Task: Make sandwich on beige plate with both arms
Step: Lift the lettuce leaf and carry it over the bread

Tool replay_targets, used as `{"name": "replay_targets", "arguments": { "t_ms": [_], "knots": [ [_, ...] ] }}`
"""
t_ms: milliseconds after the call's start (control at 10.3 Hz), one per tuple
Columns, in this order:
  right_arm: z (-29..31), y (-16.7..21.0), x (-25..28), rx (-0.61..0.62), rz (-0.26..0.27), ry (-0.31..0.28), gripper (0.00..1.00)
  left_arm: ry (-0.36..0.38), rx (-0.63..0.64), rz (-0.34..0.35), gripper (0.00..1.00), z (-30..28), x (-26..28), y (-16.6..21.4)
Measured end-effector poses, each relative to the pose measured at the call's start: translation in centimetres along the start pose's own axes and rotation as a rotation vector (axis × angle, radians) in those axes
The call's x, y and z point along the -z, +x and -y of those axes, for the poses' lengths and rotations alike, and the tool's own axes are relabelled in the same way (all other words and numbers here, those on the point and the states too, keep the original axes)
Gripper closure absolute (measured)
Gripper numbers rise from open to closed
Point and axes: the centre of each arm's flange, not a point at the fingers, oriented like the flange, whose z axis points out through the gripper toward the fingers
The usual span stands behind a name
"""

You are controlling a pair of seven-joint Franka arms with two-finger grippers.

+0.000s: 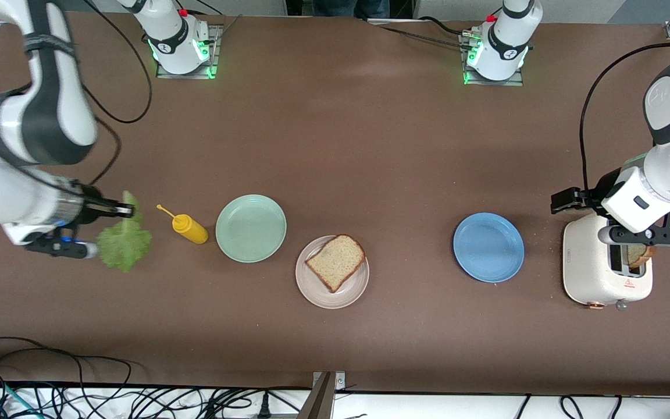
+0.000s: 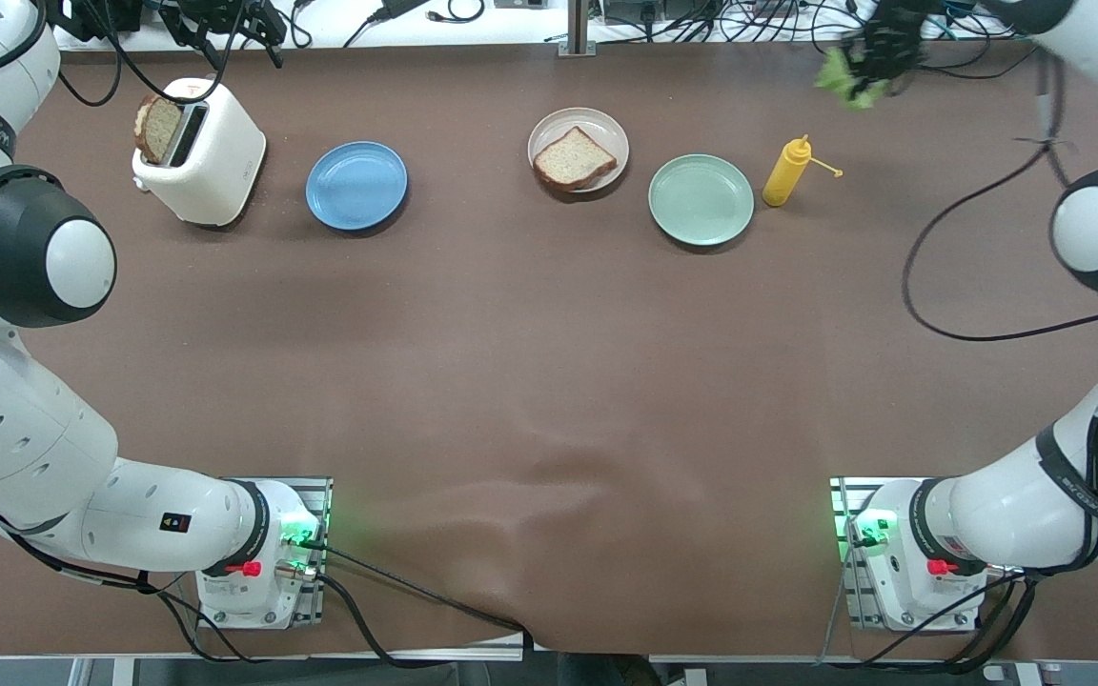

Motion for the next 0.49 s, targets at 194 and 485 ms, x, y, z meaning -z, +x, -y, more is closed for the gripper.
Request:
{"name": "replay_targets", "arguments": {
  "t_ms": [194,485],
  "knots": [
    [8.1,-2.4,-2.0,-0.102,-0.048,0.002,0.96,0.0,0.0,-0.001,0.0,0.0,0.0,0.0],
    [15.2,-4.4,-5.3,-0.206,-0.105,0.034,0.96,0.0,0.0,0.0,0.0,0.0,0.0,0.0]
  ]
}}
